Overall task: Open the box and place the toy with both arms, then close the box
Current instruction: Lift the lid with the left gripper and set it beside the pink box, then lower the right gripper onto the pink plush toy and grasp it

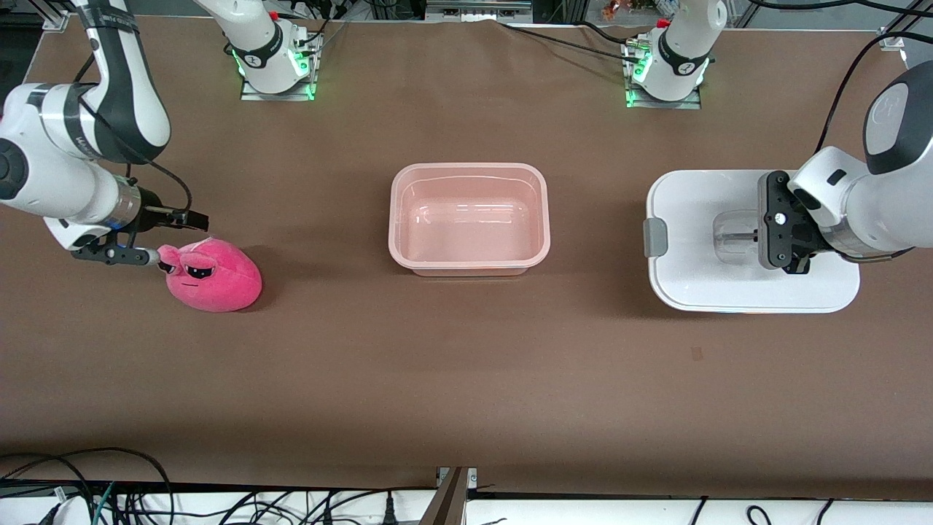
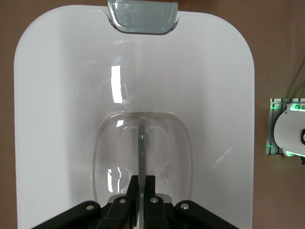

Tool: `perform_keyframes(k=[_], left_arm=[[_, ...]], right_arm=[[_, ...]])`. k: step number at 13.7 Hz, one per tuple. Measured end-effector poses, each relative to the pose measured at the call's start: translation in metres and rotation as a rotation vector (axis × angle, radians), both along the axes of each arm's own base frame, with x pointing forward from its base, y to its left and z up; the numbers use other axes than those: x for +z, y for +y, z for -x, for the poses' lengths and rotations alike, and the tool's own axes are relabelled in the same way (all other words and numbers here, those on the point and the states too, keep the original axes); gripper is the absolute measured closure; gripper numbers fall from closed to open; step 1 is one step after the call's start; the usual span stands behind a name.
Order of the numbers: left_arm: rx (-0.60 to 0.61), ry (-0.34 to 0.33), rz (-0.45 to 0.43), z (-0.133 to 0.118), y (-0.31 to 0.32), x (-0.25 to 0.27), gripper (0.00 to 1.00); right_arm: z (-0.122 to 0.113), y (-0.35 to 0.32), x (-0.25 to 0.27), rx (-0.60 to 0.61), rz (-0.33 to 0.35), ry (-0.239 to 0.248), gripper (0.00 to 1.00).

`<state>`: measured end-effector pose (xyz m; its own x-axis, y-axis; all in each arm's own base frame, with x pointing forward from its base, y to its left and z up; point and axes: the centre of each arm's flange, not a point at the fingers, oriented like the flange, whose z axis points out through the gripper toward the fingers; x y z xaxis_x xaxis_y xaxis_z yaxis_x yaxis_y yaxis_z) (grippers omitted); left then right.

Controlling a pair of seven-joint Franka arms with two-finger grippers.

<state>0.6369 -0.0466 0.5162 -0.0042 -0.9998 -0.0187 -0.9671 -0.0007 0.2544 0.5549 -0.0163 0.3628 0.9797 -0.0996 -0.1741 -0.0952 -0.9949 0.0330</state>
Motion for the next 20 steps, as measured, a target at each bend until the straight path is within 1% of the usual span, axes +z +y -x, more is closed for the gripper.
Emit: perform_keyframes(k=[6, 15, 18, 19, 20], left_arm=[[0.001, 0.001, 0.0, 0.0, 0.001, 0.0, 0.93], [0.004, 0.007, 0.0, 0.0, 0.007, -0.001, 0.93], [0.002, 0.009, 0.0, 0.001, 0.007, -0.001, 0.93], [0.002, 0.009, 0.0, 0.001, 0.007, -0.001, 0.93], [0.002, 0.01, 0.0, 0.001, 0.007, -0.001, 0.93]], right_arm=[[0.012, 0.0, -0.042, 0.002, 0.001, -0.093, 0.0], [-0.002, -0.003, -0.052, 0.001, 0.007, -0.195, 0.0], [-0.006, -0.003, -0.06, 0.001, 0.009, -0.221, 0.0], [-0.007, -0.003, -0.062, 0.001, 0.01, -0.226, 0.03], [-0.008, -0.003, -0.063, 0.001, 0.01, -0.23, 0.03]])
